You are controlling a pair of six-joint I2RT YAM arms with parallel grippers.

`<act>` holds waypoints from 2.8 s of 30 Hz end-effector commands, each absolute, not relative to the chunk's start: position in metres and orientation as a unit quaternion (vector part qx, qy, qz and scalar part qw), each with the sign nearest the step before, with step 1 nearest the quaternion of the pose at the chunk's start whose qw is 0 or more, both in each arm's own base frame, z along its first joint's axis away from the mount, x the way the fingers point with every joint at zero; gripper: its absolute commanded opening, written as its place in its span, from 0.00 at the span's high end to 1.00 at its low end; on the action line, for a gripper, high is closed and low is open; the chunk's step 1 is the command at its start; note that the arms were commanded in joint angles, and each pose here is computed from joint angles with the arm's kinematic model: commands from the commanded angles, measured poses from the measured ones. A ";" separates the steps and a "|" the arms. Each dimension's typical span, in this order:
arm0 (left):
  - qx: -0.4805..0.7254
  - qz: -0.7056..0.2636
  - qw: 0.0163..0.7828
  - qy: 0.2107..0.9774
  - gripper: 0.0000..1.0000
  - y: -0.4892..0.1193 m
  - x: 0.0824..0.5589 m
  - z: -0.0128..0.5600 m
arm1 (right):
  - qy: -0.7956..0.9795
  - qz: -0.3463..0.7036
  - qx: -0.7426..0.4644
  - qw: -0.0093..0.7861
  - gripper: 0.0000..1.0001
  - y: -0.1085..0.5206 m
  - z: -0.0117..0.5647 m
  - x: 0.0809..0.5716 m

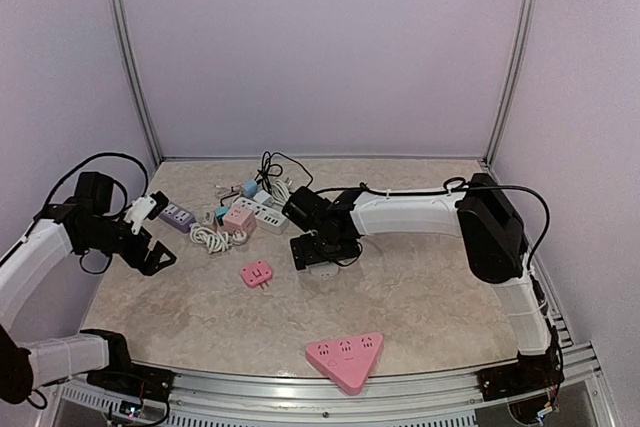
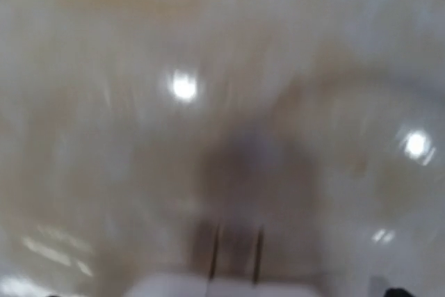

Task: Insert the plug
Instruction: Pick up the plug from the center of the board, then adjust the plug.

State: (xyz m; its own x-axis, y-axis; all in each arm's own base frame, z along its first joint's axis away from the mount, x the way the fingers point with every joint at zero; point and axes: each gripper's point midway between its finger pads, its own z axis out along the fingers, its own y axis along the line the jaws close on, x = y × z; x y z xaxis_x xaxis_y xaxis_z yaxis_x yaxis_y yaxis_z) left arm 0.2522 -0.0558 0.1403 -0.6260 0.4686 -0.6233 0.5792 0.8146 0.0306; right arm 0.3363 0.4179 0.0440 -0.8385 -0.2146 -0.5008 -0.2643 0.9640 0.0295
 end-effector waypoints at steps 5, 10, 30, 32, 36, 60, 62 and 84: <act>0.294 -0.096 0.307 0.900 0.01 -0.059 0.252 0.132 | 0.969 0.029 -0.134 0.206 0.01 0.408 0.011 0.300; 0.306 -0.098 0.307 0.896 0.01 -0.066 0.252 0.134 | 0.967 0.022 -0.144 0.208 0.27 0.403 0.004 0.301; 0.563 0.209 0.282 0.748 0.01 -0.060 0.219 0.278 | 0.872 0.264 -0.316 0.264 0.74 0.445 0.203 0.243; 0.615 0.268 0.305 0.676 0.01 -0.071 0.211 0.300 | 0.851 0.305 -0.334 0.266 0.75 0.452 0.228 0.226; 0.680 0.343 0.444 0.472 0.02 -0.142 0.196 0.354 | 0.810 0.358 -0.372 0.279 0.76 0.467 0.265 0.195; 0.802 0.210 0.496 0.259 0.27 -0.313 0.127 0.312 | 0.712 0.462 -0.443 0.288 0.77 0.478 0.328 0.122; 0.801 0.210 0.496 0.261 0.33 -0.317 0.128 0.312 | 0.713 0.459 -0.445 0.287 0.78 0.478 0.328 0.122; 0.730 0.153 0.542 0.388 1.00 -0.305 0.146 0.347 | 0.675 0.412 -0.452 0.413 0.00 0.431 0.366 0.135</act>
